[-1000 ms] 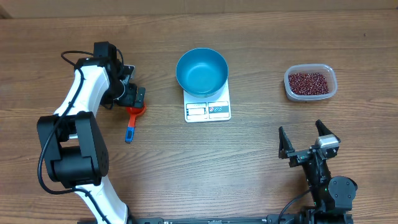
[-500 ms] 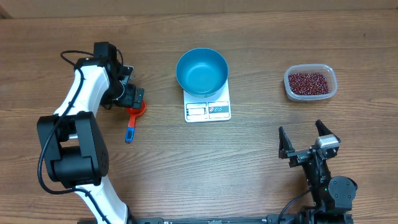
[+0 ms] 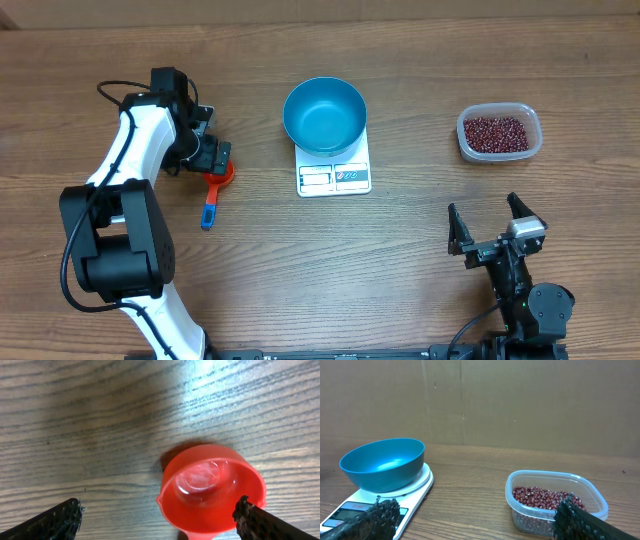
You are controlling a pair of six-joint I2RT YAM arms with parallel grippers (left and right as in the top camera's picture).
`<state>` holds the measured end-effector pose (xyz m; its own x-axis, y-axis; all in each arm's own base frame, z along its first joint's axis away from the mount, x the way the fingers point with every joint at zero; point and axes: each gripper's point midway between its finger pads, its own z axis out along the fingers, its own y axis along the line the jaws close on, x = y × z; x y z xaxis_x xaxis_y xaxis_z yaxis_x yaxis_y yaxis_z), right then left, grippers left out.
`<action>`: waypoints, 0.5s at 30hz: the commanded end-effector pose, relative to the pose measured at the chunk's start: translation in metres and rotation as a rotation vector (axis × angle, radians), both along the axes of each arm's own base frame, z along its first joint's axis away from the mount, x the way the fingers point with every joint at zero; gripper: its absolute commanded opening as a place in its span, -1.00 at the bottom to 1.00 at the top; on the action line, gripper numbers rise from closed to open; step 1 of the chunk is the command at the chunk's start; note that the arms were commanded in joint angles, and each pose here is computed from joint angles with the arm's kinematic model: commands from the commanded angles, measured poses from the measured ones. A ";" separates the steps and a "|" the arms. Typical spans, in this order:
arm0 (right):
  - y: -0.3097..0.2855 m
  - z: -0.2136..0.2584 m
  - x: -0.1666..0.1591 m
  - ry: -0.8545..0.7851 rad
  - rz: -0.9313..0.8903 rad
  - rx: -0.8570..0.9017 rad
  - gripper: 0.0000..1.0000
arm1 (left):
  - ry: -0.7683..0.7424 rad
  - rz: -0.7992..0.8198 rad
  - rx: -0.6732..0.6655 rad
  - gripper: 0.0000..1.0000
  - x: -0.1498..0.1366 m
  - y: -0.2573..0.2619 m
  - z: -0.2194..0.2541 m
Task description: Scoop item into bowl and weigh 150g on scale
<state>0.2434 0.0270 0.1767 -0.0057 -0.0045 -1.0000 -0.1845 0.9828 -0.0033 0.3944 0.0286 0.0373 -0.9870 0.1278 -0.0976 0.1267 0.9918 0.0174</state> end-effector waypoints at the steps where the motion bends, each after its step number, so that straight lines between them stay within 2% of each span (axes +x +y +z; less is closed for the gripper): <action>1: 0.001 -0.002 0.000 -0.002 0.004 -0.001 1.00 | 0.014 0.021 0.008 0.99 -0.003 0.004 -0.008; 15: 0.001 -0.002 0.000 -0.002 0.004 -0.001 1.00 | 0.006 0.021 0.008 0.99 -0.002 0.004 -0.011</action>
<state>0.2434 0.0270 0.1767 -0.0057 -0.0045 -1.0000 -0.1845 0.9828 -0.0033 0.3950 0.0286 0.0327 -0.9861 0.1282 -0.1058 0.1269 0.9917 0.0191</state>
